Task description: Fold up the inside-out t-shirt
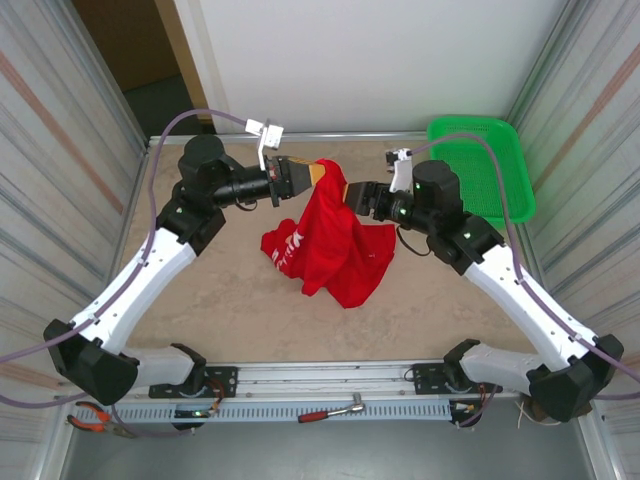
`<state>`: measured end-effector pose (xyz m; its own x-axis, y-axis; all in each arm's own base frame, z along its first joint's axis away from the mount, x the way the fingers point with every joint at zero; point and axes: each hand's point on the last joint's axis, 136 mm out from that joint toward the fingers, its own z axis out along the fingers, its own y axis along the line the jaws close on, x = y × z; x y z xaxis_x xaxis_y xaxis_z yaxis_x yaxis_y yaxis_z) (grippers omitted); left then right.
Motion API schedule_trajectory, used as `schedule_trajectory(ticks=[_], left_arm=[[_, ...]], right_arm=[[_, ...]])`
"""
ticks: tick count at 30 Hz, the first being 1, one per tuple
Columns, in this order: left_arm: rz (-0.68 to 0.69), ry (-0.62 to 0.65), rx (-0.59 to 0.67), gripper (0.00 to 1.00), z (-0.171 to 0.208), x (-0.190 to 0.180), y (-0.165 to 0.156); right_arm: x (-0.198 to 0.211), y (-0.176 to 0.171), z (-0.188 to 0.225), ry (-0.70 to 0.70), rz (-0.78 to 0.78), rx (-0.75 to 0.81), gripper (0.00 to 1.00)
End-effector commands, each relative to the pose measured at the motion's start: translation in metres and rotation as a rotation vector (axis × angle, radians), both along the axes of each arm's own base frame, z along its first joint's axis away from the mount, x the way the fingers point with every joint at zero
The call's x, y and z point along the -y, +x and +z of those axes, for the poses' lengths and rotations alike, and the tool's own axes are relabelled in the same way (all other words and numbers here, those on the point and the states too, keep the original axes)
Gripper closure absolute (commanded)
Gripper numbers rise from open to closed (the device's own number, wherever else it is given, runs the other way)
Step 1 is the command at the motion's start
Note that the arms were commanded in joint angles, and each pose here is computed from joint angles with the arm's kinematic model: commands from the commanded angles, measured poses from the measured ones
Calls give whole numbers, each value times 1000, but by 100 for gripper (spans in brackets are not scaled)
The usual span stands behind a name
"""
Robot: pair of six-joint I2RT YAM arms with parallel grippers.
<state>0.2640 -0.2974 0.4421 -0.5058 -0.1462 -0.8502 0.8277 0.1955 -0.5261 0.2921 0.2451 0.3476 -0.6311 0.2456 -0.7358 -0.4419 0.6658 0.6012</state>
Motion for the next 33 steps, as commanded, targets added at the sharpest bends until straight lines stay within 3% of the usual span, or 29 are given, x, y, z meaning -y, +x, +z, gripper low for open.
schedule_trajectory(ticks=[1, 12, 24, 27, 31, 33], left_arm=[[-10, -32, 68, 100, 16, -6, -9], [-13, -32, 68, 100, 14, -5, -8], [-24, -38, 64, 100, 15, -4, -10], [-20, -34, 56, 100, 11, -5, -10], [7, -10, 45, 100, 2, -8, -6], [53, 22, 25, 100, -9, -13, 2]], right_arm=[[-3, -4, 22, 21, 6, 66, 46], [1, -18, 46, 50, -7, 137, 52], [-28, 4, 18, 36, 36, 67, 57], [-28, 10, 4, 13, 21, 41, 68], [-20, 9, 7, 12, 10, 44, 97], [-10, 6, 19, 27, 3, 65, 100]])
